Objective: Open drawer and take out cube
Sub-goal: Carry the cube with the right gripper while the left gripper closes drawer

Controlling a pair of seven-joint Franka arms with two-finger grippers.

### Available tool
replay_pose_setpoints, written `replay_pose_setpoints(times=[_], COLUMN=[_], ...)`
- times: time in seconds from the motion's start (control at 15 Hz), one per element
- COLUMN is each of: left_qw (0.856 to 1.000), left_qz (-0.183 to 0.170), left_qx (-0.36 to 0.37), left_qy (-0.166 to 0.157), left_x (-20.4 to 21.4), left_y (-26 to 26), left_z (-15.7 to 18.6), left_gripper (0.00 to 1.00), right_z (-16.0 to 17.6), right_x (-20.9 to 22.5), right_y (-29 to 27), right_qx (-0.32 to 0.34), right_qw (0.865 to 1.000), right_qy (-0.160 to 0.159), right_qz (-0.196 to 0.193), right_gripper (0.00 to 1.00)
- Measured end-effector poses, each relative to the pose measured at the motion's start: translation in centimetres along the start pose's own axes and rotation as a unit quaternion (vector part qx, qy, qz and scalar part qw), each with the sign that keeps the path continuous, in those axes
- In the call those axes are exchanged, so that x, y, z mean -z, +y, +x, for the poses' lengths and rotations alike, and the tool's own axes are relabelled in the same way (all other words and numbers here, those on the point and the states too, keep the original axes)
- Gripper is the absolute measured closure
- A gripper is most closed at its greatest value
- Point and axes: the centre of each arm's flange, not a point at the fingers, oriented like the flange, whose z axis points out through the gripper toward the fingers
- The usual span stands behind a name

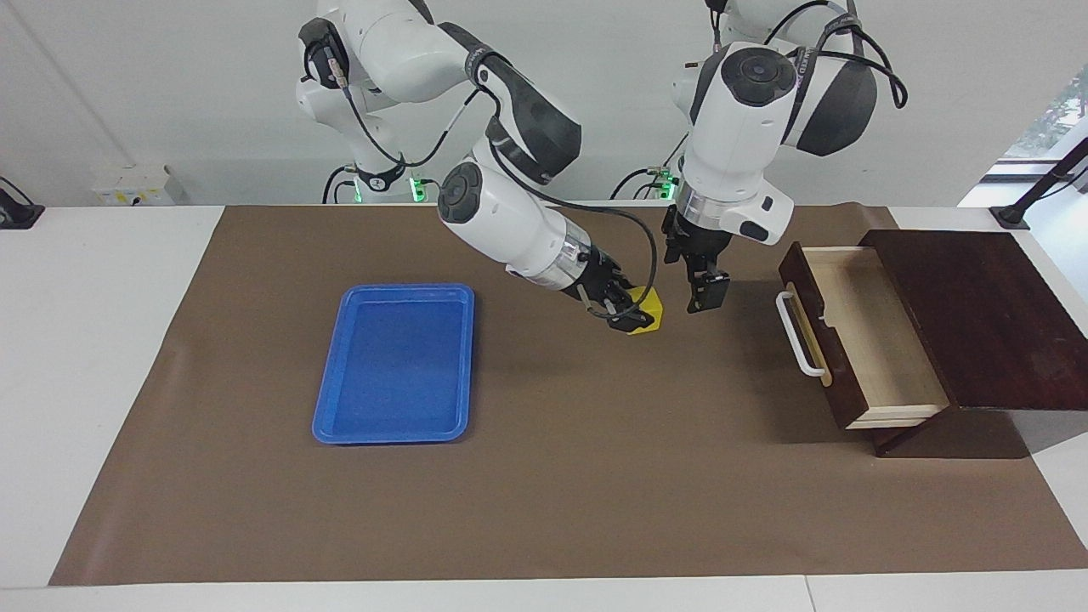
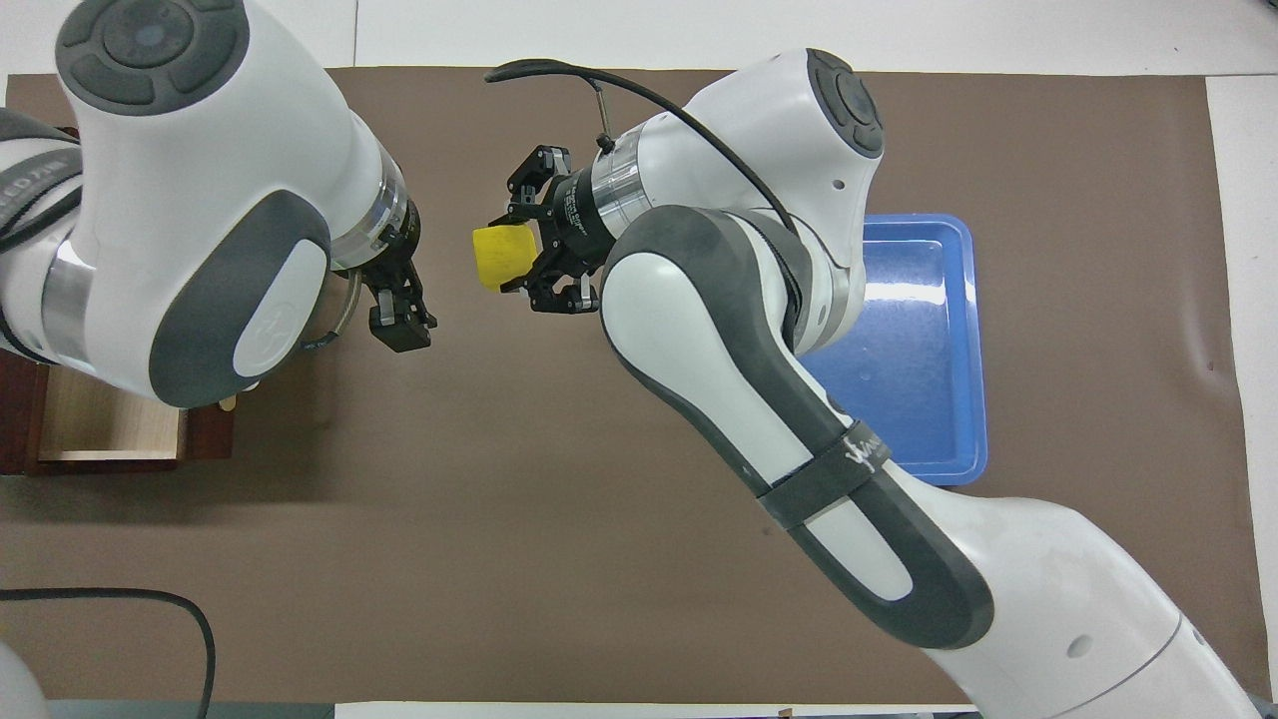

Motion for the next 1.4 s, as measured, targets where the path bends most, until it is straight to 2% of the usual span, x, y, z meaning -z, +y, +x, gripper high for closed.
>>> replay_pose_setpoints(times=[0.13, 0.27, 0.6, 0.86, 1.06, 1.4], left_qw=[1.0, 0.999, 0.996, 0.992, 0.989, 0.987], left_qz=[0.008, 0.003, -0.021, -0.015, -0.025, -0.035], left_qx=[-0.021, -0.041, -0.084, -0.125, -0.143, -0.158], left_qy=[0.006, 0.005, 0.004, 0.01, 0.009, 0.024], left_x=[-1.1, -3.0, -8.9, -11.0, -11.3, -11.0], left_y=[0.7, 1.3, 1.8, 2.3, 3.3, 4.1], left_z=[1.9, 4.2, 12.1, 18.9, 23.3, 27.6], left_gripper=[0.0, 0.0, 0.0, 0.0, 0.0, 0.0], right_z=[1.8, 5.1, 18.4, 29.3, 32.7, 36.6], right_x=[2.1, 5.4, 14.7, 18.4, 18.4, 17.6], right_y=[-0.8, -2.2, -4.5, -1.9, 0.1, 3.7], right_qx=[-0.012, -0.034, -0.107, -0.122, -0.126, -0.103], right_qw=[1.0, 0.999, 0.991, 0.989, 0.989, 0.992], right_qy=[0.002, 0.007, 0.024, 0.041, 0.047, 0.063], right_qz=[0.004, 0.023, 0.073, 0.075, 0.063, 0.037], right_gripper=[0.44, 0.44, 0.44, 0.44, 0.44, 0.44])
